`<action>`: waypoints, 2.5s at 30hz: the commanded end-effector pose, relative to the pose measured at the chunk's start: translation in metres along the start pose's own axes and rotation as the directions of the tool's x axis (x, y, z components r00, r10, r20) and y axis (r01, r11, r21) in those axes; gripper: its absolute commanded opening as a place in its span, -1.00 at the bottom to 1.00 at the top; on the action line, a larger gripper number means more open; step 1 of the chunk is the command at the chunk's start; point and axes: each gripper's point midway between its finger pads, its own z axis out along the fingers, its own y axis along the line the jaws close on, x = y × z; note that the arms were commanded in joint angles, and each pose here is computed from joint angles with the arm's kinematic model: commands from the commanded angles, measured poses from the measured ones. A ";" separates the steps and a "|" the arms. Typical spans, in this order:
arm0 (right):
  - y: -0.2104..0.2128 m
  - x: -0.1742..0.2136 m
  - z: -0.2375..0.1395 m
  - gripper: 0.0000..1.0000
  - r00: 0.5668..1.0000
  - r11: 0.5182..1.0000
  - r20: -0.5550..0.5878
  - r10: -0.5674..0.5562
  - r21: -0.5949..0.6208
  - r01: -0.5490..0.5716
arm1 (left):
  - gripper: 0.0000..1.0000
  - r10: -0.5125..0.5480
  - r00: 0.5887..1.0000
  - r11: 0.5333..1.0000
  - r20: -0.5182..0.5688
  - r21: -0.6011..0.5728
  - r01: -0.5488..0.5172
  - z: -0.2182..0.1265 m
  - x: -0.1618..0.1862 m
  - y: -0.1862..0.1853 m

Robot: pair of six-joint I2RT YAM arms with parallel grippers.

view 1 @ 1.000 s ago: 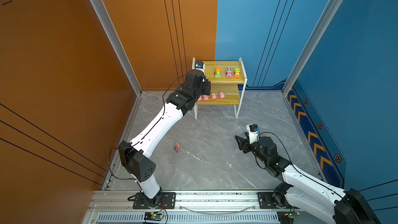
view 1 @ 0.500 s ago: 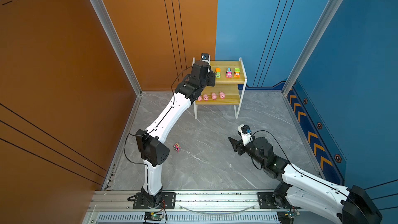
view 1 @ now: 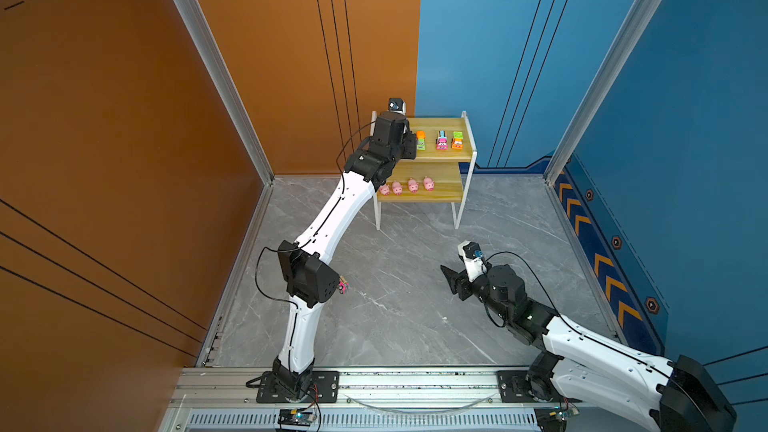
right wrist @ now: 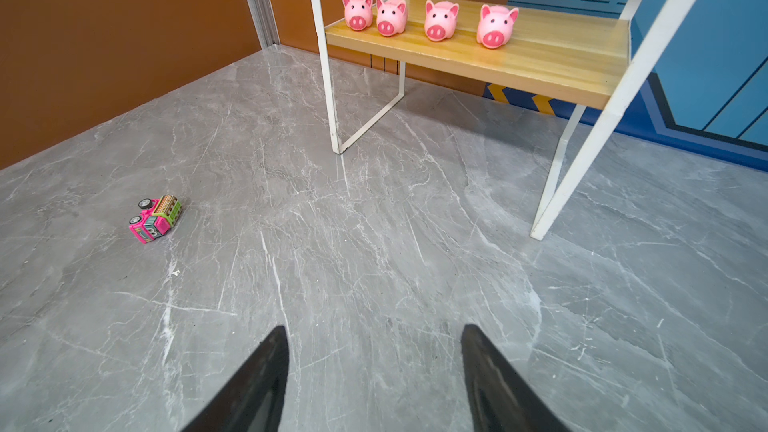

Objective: Place and organize the plastic toys onto the shelf
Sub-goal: 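Lower the fire truck beside the mixer truck and open the left gripper, then withdraw the left gripper from the shelf back toward the floor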

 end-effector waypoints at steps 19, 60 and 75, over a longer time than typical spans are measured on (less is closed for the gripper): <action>-0.002 0.002 0.000 0.34 1.000 1.000 0.000 -0.014 0.010 0.014 | -0.43 -0.025 1.000 0.999 0.000 -0.043 0.025 0.010 0.004 -0.005; 0.004 -0.001 0.008 0.34 1.000 1.000 -0.010 -0.019 -0.017 0.018 | 0.43 -0.031 0.973 0.992 0.229 -0.112 0.058 -0.102 -0.109 0.058; 0.017 0.006 0.015 0.38 0.999 0.997 -0.028 -0.031 -0.065 0.029 | 0.60 -0.334 0.935 0.842 -0.120 -0.484 0.239 -0.212 0.111 0.228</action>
